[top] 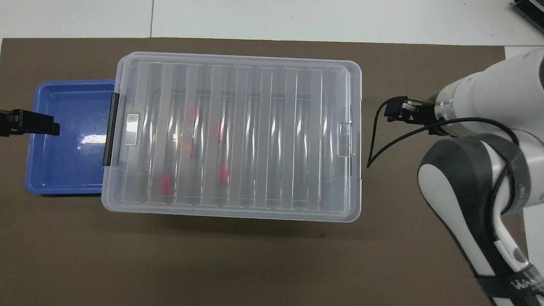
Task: Place red block in blue tray from box
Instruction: 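Move the right gripper to the edge of the clear lid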
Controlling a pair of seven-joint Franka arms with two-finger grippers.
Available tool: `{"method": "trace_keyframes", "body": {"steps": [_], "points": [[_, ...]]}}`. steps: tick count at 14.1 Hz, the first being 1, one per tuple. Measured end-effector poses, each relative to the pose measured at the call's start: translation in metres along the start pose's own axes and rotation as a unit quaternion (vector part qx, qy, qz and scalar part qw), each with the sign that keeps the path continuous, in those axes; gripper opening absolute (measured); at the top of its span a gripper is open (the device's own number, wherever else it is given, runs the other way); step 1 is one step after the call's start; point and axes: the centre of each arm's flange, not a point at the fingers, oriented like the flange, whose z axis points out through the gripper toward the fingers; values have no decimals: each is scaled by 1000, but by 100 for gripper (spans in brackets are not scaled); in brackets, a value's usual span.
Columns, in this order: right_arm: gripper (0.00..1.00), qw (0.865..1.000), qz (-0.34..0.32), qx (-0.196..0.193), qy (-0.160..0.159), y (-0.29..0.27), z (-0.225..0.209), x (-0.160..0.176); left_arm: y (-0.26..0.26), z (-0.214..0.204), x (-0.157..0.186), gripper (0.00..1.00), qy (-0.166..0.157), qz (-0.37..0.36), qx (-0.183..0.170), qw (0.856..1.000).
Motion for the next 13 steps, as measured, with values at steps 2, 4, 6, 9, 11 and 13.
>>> {"method": "trace_keyframes", "body": {"steps": [2, 4, 6, 9, 11, 13], "points": [[99, 1000, -11, 1, -4, -20, 11, -9, 0, 0, 0, 100, 0, 0, 0, 1000], [98, 1000, -23, 2, -6, -36, 24, -21, 0, 0, 0, 100, 0, 0, 0, 1000], [98, 999, -30, 1, -10, -41, 42, -31, 0, 0, 0, 100, 0, 0, 0, 1000], [98, 999, -32, -8, -22, -35, 58, -41, 0, 0, 0, 100, 0, 0, 0, 1000], [98, 999, -41, -10, -24, -30, 58, -44, 0, 0, 0, 100, 0, 0, 0, 1000], [98, 998, -55, -14, -29, -21, 58, -46, 0, 0, 0, 100, 0, 0, 0, 1000]]}}
